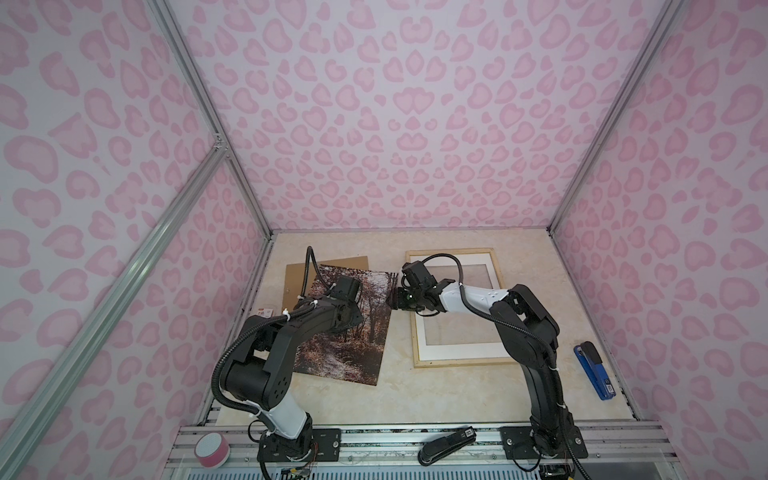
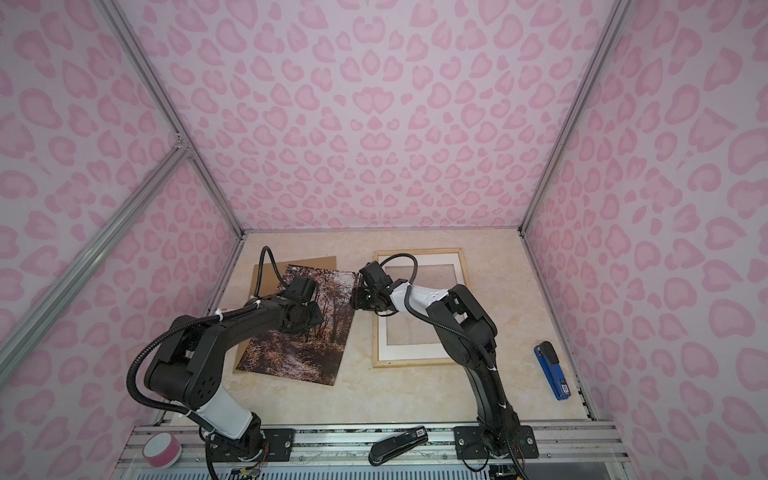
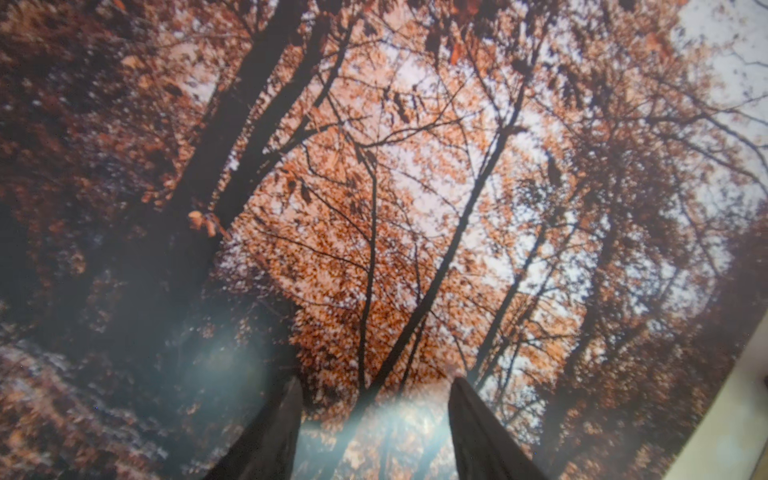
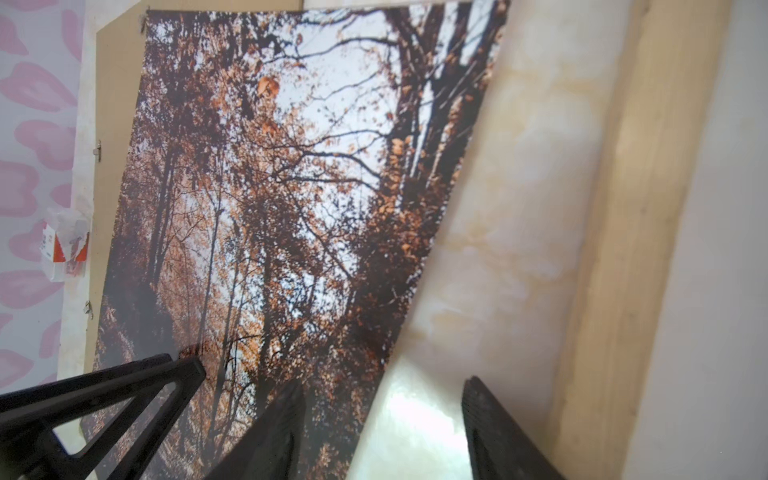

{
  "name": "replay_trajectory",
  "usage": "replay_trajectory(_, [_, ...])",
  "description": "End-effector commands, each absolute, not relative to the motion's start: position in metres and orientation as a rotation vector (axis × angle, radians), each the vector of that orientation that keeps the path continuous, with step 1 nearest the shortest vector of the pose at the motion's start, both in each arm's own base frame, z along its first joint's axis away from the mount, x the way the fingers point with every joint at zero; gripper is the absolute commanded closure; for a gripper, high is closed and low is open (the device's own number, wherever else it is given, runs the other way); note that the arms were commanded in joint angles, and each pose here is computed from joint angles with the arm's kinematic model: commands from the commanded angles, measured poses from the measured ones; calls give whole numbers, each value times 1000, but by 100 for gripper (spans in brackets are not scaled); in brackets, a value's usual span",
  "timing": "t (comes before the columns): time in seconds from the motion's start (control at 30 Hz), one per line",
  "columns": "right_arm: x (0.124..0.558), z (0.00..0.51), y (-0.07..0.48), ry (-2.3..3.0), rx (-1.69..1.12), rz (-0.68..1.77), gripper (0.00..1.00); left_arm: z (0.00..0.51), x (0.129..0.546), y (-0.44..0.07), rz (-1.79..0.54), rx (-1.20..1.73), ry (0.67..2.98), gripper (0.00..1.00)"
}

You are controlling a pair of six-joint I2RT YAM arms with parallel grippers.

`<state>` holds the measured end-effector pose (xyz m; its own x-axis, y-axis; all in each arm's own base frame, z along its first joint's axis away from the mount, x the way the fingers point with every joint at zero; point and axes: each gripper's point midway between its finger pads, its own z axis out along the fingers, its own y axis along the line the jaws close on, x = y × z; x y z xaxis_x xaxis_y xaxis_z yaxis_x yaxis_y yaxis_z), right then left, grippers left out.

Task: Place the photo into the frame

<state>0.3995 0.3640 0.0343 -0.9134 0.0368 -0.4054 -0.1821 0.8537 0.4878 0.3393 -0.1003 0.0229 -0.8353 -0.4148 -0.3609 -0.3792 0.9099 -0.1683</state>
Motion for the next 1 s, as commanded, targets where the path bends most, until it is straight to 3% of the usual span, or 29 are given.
replay_trajectory(0.0, [391, 18, 356, 2700, -107, 701, 37, 21, 334, -108, -187, -588, 2701, 41])
replay_trajectory(0.43, [384, 10, 387, 2722, -89, 960, 37, 19, 333, -113, -236, -576, 2699, 41])
replay_trajectory(0.97, [396, 57, 406, 2534, -118, 1260, 40, 18, 333, -117, -255, -557, 2707, 42])
